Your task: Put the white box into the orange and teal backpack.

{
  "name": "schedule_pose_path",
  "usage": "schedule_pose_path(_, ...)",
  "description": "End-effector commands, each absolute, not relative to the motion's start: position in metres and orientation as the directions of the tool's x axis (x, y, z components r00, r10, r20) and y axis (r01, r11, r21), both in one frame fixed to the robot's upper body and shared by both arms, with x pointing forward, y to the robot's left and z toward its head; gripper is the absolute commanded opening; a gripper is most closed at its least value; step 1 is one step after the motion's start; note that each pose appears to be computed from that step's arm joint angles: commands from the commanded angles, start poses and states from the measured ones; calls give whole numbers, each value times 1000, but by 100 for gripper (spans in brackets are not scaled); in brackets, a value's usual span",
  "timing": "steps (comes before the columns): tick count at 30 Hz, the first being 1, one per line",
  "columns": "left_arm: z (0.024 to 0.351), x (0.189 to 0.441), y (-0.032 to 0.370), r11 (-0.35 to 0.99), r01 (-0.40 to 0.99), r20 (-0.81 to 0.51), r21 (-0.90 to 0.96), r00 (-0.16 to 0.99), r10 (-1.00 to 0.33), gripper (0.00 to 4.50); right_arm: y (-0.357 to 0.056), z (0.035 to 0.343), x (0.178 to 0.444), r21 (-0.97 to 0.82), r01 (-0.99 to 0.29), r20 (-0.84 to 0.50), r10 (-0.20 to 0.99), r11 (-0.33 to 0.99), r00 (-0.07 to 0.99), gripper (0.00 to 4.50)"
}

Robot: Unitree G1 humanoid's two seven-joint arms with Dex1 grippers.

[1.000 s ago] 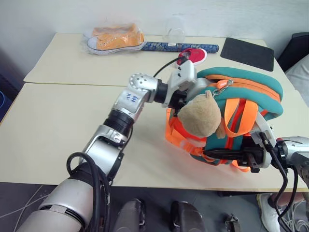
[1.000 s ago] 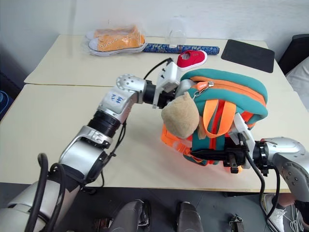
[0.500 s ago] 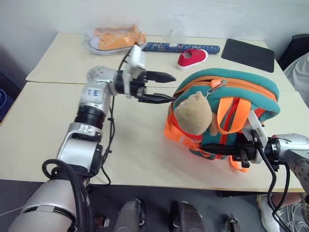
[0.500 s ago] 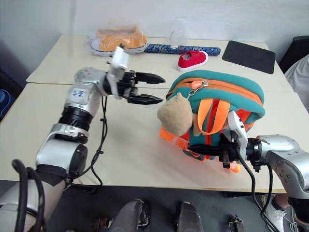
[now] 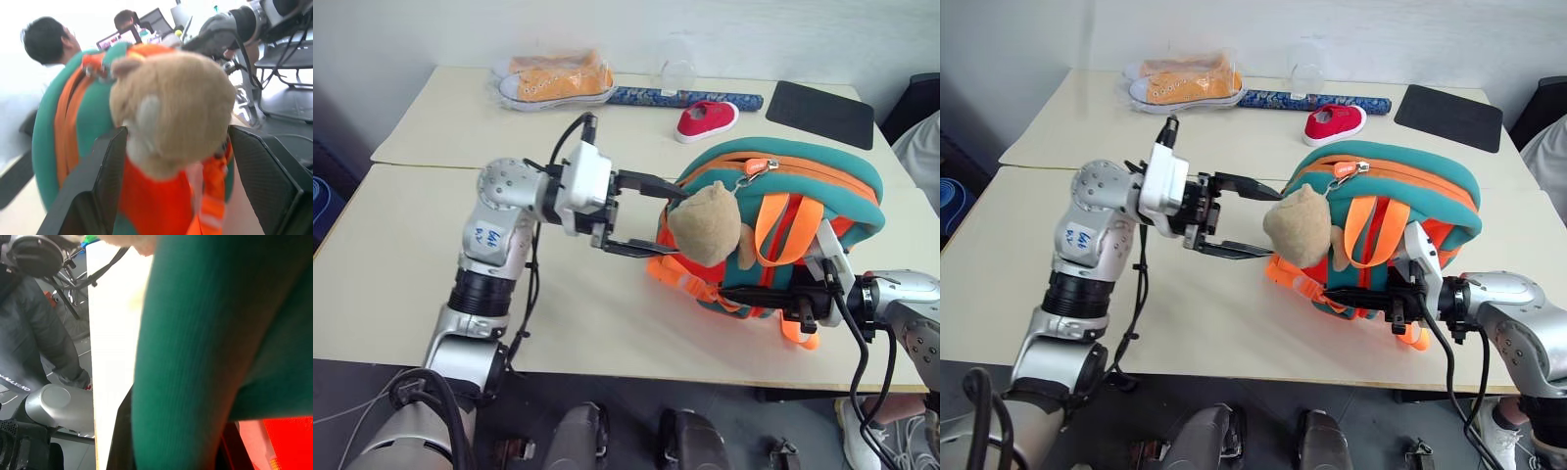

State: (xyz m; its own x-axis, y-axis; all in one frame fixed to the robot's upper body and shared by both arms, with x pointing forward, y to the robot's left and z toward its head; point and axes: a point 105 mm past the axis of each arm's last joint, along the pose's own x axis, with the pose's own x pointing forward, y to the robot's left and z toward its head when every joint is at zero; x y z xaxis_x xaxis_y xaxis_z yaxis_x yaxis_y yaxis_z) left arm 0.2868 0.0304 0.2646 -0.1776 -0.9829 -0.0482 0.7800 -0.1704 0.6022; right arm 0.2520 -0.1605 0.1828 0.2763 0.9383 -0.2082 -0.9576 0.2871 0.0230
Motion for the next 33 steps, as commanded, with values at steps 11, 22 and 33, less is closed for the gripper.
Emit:
schedule_pose_path(11, 255, 293, 2, -51, 758, 61, 650, -119, -991, 142, -160, 186, 255, 14, -955, -195, 937, 297, 289, 0)
schedule_pose_path(22, 299, 342, 80, 266, 859, 243, 438, 172, -955, 25, -161, 179, 245, 27, -927, -155, 918, 373, 365, 0)
schedule_pose_path(33, 240, 399, 135, 448, 839, -50, 309, 485, -873, 25, -164, 178, 239, 49, -896, -98, 895, 441, 435, 0)
